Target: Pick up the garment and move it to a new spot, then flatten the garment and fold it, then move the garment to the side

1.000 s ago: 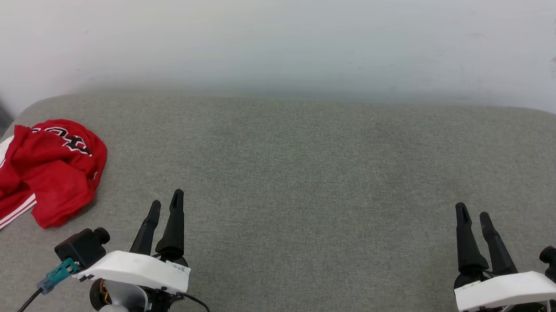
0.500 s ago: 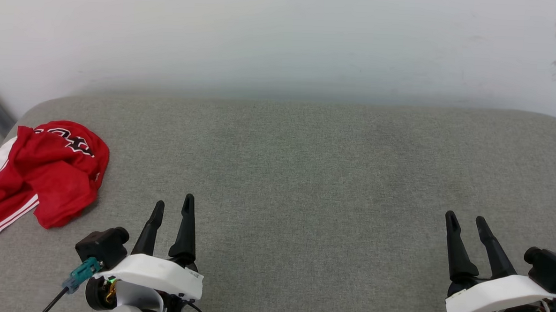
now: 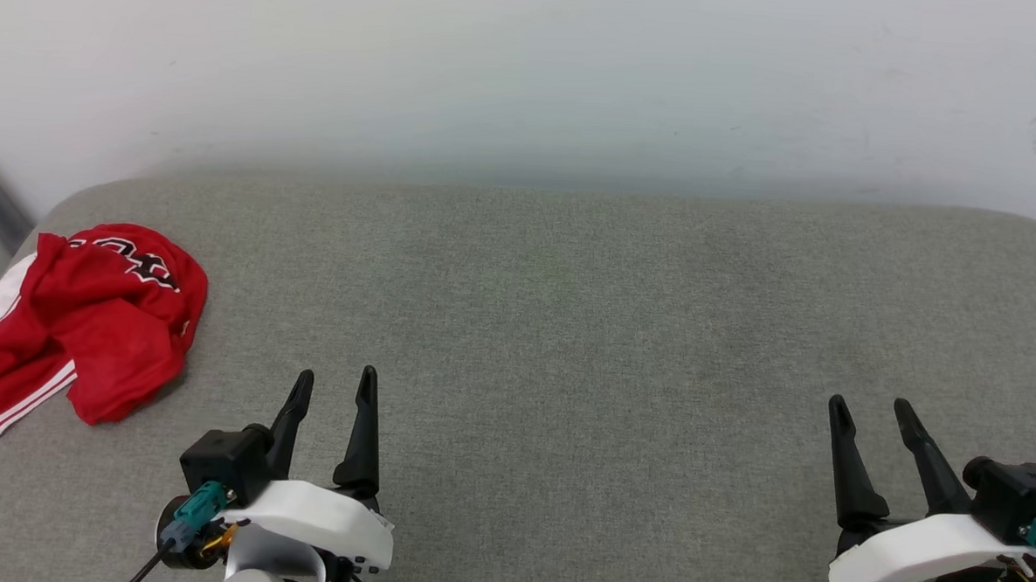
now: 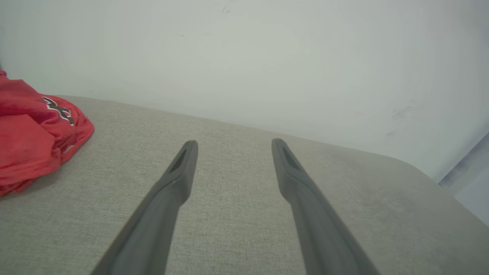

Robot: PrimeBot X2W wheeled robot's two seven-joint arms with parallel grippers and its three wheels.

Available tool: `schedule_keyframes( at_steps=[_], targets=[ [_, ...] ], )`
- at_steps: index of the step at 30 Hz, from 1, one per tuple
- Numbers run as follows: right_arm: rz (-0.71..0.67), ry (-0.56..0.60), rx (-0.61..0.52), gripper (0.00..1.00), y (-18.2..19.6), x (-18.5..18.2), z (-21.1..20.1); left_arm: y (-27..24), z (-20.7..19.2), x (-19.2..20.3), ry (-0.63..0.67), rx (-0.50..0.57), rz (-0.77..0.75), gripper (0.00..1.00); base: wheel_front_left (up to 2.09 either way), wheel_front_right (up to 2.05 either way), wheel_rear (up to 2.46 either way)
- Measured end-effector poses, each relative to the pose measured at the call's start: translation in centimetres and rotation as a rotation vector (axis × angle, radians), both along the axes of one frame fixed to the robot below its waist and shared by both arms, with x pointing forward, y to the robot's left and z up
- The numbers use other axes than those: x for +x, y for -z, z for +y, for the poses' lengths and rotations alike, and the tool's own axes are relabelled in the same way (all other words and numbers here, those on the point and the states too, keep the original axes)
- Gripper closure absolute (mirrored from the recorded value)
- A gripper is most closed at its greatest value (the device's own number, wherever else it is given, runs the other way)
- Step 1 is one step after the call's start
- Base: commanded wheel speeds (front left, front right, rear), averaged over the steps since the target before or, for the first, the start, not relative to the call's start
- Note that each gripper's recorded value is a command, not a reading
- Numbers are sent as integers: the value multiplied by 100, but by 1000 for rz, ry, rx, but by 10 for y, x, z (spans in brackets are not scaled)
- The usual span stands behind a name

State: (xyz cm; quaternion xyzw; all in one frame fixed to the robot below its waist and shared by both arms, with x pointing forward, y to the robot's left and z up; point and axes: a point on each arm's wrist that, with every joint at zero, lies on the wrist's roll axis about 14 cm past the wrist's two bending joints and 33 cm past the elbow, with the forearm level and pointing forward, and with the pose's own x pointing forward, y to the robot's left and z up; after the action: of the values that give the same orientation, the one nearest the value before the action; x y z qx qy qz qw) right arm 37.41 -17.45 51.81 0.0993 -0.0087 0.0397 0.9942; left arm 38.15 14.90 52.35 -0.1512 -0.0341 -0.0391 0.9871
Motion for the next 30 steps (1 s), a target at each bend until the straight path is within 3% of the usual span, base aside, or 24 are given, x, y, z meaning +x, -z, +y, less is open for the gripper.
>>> schedule_keyframes(
  at_steps=[30],
  targets=[
    [4, 8, -153, 0, 7, -2, -4, 4, -11, 1, 23, 212, -38, 0, 0, 0, 0]
  ],
)
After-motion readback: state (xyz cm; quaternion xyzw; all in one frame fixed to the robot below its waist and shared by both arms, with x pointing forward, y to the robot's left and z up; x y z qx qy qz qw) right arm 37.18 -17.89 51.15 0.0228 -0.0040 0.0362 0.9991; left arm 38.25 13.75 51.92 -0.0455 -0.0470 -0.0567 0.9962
